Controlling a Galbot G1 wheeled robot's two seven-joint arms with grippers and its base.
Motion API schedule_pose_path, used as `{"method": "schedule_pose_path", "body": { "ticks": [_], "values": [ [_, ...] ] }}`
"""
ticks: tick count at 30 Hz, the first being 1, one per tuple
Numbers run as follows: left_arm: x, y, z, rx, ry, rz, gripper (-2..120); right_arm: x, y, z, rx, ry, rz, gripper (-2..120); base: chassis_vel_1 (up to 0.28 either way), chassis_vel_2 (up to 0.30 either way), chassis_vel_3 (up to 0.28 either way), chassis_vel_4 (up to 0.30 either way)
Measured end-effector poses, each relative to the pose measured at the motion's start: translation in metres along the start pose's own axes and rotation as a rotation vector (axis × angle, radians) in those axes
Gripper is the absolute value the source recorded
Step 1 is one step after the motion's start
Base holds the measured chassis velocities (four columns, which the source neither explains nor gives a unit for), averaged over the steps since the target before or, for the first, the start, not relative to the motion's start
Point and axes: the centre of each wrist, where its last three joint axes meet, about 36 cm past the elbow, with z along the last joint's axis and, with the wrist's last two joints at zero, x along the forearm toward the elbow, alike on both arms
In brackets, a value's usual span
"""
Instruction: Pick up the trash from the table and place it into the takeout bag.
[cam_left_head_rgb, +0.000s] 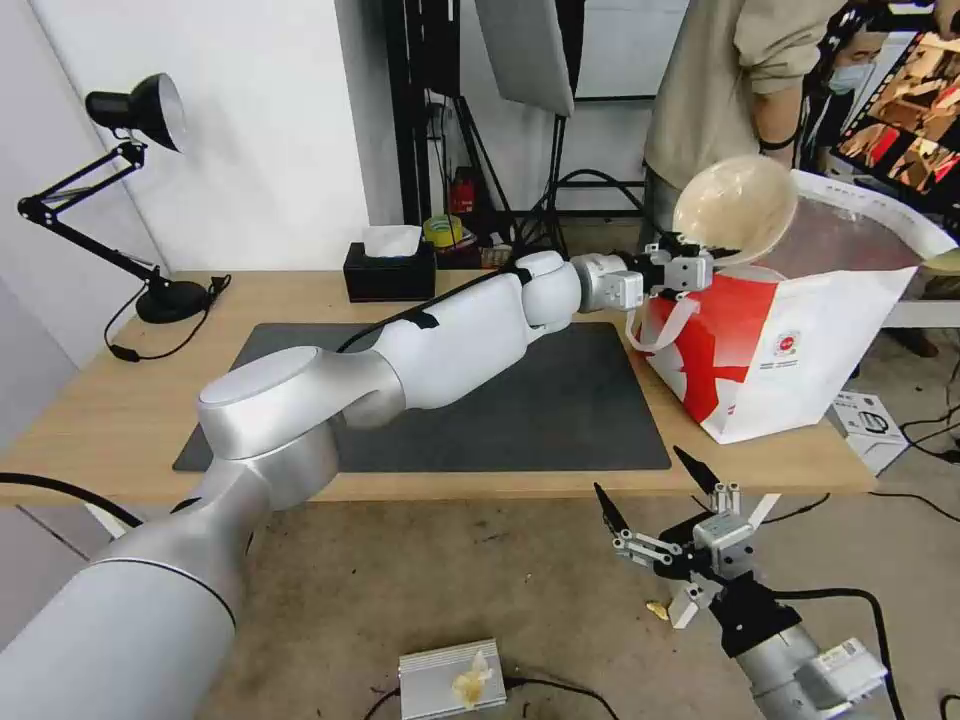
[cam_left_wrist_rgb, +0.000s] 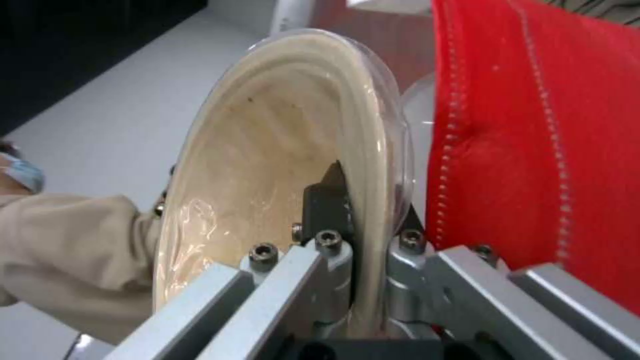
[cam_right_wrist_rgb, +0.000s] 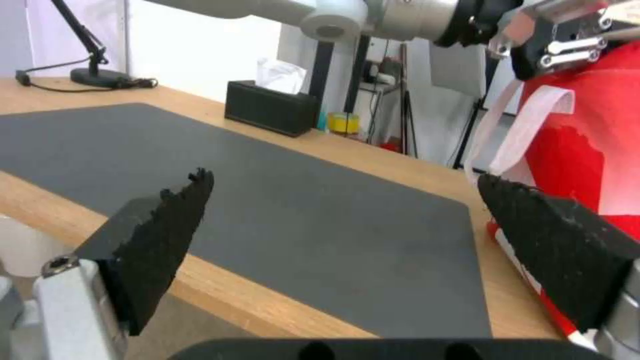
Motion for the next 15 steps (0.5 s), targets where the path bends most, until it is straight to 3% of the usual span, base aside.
{"method": "schedule_pose_path", "body": {
  "ticks": [15],
  "values": [
    [-0.001,-0.011,0.001,0.025,0.015,0.046,0,0.0,0.0,0.0,0.0,0.0,0.0,100,0.0,0.0,0.0,0.0]
  ]
}}
